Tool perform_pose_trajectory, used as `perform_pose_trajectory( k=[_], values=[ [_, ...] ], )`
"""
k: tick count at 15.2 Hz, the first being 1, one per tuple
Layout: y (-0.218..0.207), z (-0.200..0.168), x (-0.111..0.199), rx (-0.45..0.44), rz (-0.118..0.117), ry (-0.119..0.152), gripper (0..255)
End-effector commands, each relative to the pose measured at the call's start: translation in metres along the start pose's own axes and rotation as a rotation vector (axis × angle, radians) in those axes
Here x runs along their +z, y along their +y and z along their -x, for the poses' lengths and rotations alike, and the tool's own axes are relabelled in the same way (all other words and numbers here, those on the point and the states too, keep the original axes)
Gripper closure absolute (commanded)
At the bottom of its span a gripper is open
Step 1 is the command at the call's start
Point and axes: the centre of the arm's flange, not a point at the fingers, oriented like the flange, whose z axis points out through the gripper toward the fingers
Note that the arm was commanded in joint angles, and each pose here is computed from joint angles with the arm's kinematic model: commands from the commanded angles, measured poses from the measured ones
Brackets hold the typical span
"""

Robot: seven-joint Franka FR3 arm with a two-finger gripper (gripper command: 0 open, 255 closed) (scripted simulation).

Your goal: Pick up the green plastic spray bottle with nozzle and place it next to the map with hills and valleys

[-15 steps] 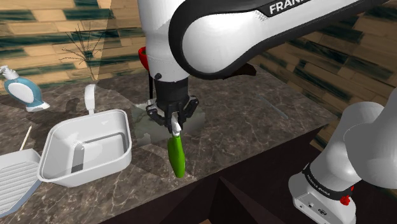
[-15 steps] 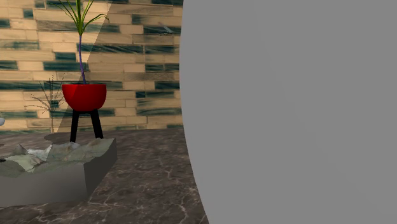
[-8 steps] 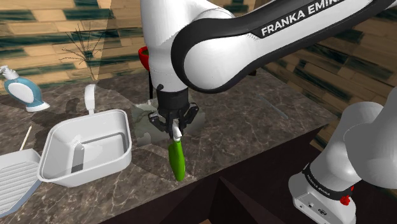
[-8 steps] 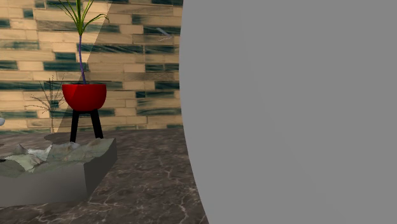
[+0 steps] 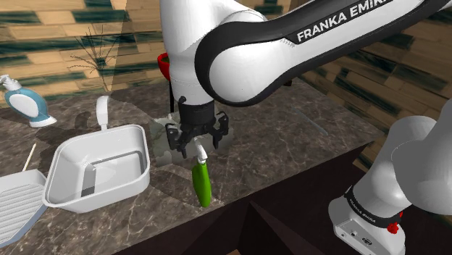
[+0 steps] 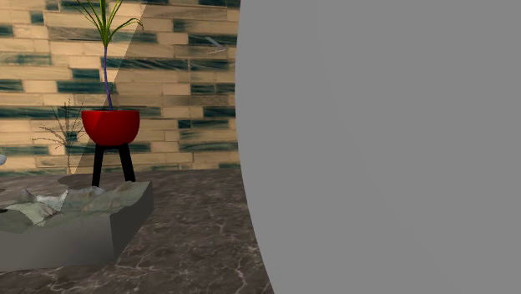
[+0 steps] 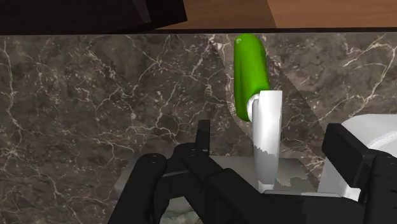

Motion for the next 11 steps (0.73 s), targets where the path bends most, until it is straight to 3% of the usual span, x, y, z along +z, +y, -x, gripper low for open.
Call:
perform_pose_trajectory(
  k=[1, 3, 7, 11],
  values=[
    [0.000, 0.000, 0.000, 0.000, 0.000, 0.000, 0],
    [0.000, 0.000, 0.000, 0.000, 0.000, 0.000, 0],
    [0.000, 0.000, -0.050, 0.000, 0.000, 0.000, 0],
    [0.000, 0.000, -0.050, 0.000, 0.000, 0.000, 0]
  ],
)
